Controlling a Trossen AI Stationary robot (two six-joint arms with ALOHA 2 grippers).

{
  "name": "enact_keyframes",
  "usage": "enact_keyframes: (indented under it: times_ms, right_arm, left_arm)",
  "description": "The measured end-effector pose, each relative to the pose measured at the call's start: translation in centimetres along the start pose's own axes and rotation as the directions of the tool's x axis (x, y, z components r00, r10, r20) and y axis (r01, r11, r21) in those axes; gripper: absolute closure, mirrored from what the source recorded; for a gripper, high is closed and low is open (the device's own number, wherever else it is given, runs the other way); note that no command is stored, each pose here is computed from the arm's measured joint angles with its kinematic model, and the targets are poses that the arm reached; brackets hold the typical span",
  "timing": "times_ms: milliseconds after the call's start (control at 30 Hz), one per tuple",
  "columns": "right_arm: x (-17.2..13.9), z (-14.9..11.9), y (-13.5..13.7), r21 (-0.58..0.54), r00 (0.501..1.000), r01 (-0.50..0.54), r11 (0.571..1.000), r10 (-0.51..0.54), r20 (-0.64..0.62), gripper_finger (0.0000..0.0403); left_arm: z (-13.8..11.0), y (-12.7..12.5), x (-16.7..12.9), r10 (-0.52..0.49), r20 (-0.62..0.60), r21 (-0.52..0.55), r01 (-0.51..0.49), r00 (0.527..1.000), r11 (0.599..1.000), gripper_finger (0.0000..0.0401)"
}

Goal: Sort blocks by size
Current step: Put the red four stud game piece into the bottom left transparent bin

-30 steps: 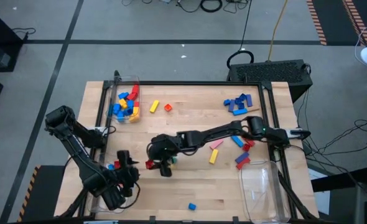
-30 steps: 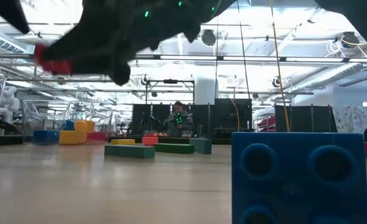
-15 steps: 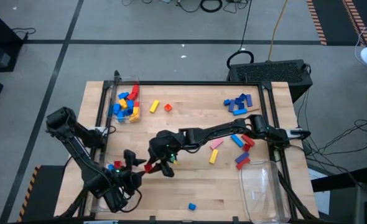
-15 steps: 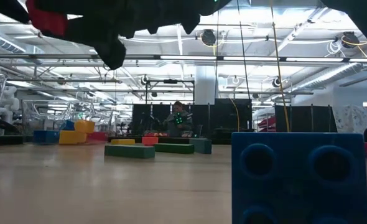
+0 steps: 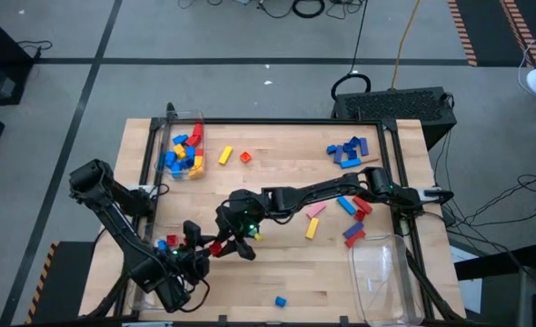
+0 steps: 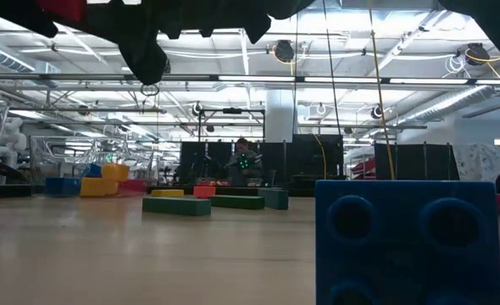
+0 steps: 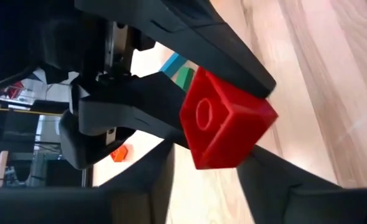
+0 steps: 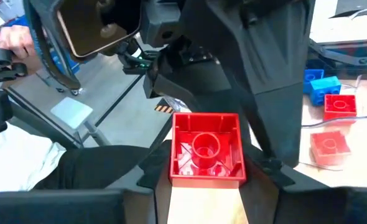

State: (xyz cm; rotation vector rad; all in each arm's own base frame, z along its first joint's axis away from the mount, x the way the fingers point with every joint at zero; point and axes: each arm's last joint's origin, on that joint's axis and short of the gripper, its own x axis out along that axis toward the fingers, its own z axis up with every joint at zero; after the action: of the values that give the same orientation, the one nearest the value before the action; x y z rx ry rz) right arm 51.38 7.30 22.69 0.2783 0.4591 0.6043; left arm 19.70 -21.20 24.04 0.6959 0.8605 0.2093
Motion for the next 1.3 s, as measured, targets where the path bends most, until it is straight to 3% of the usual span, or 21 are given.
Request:
enact_keyframes:
  times_ms: [133,333,633,733,833,1300]
  right_arm:
    - [0.0,0.1,0.0,-0.003,1.0,-0.001,1.0,0.001,0.004,0.0273]
    - [-0.3,0.2,-0.3,0.022,1.0,0.003,1.0,-0.003,0.009,0.0273]
    - [-0.3,0.2,-0.3,0.023,1.0,0.005,1.0,-0.005,0.007,0.0273]
    - [-0.5,0.4,-1.0,0.025,0.996,0.081,0.996,-0.082,0.03,0.0273]
    - [-0.7,0.3,-1.5,0.032,0.993,0.114,0.993,-0.115,0.022,0.0273]
    - [-0.9,0.5,-1.3,0.05,0.999,-0.028,0.998,0.027,0.02,0.0273]
  left_arm:
    - [0.0,-0.1,-0.1,-0.004,0.008,0.001,0.004,1.0,1.0,0.0274]
    - [0.0,-0.1,-0.2,0.039,0.031,0.005,-0.039,0.999,0.999,0.0273]
    - [0.1,0.0,-0.2,0.062,0.046,0.006,-0.063,0.997,0.998,0.0167]
    - [0.5,-0.1,-0.3,0.06,0.076,-0.041,-0.057,0.995,0.998,0.0148]
    - [0.7,-0.2,-0.3,0.056,0.09,-0.004,-0.056,0.994,0.998,0.0152]
    - [0.5,-0.2,-0.3,0.043,0.074,0.056,-0.047,0.996,0.997,0.0173]
